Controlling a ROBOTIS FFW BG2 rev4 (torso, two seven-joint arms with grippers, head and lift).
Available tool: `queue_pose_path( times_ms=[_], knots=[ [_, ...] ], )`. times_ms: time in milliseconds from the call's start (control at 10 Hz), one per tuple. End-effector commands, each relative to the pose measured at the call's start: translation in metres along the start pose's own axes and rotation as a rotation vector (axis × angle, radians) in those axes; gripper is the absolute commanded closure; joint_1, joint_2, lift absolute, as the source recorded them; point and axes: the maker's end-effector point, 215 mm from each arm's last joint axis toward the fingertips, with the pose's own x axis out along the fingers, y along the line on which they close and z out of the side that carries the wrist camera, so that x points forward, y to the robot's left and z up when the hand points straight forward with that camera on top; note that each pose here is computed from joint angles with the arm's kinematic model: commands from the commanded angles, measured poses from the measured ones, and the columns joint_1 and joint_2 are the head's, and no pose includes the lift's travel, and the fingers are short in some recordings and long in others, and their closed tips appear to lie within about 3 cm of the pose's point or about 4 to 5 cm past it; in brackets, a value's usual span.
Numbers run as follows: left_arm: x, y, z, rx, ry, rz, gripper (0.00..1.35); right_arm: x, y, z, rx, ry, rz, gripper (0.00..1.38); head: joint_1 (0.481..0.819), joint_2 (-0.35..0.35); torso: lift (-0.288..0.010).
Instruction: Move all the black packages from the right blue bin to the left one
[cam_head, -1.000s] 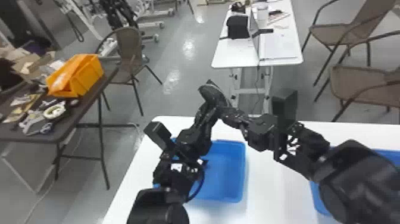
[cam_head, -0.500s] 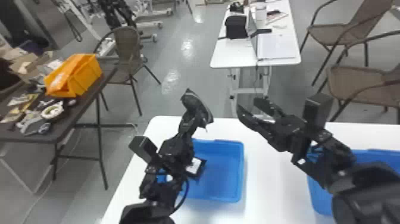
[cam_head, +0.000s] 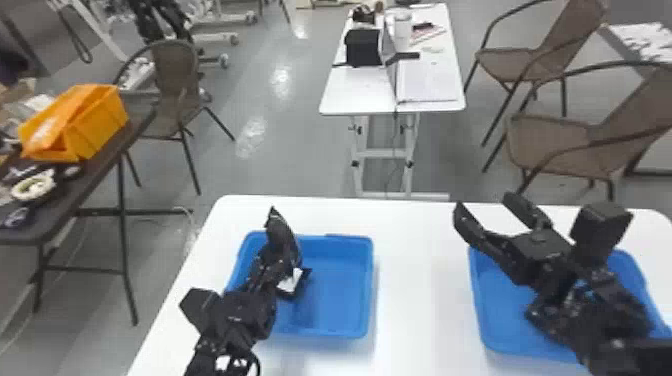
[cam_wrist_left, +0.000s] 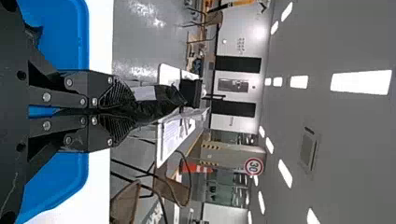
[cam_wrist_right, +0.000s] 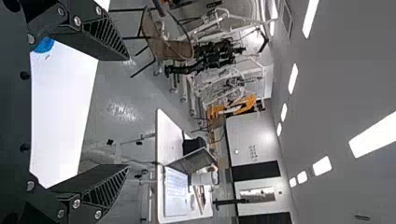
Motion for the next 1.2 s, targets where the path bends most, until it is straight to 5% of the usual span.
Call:
queue_pose_path(
  times_ms=[0, 100, 200, 600, 1100],
  knots=[
    [-0.001, -0.004, 0.001, -0.039, -0.044, 0.006, 0.53, -0.012, -0.014, -0.005, -0.029, 0.017, -0.037, 0.22, 0.695, 0.132, 0.000],
    [0.000, -0.005, 0.006, -0.029, -0.056, -0.003, 0.11, -0.020, -0.024, -0.007, -0.029, 0.025, -0.060, 0.22, 0.695, 0.114, 0.000],
    [0.001, -0.008, 0.009, -0.032, -0.065, -0.014, 0.08, -0.025, -0.034, -0.006, -0.031, 0.025, -0.084, 0.22, 0.695, 0.099, 0.000],
    [0.004, 0.006, 0.079, -0.060, -0.208, 0.034, 0.17, -0.074, -0.085, -0.036, -0.037, 0.132, -0.282, 0.22, 0.695, 0.041, 0.000],
    [0.008, 0.003, 0.109, -0.126, -0.249, 0.047, 0.17, -0.118, -0.137, -0.136, 0.147, 0.312, -0.471, 0.21, 0.695, -0.012, 0.000]
  ],
)
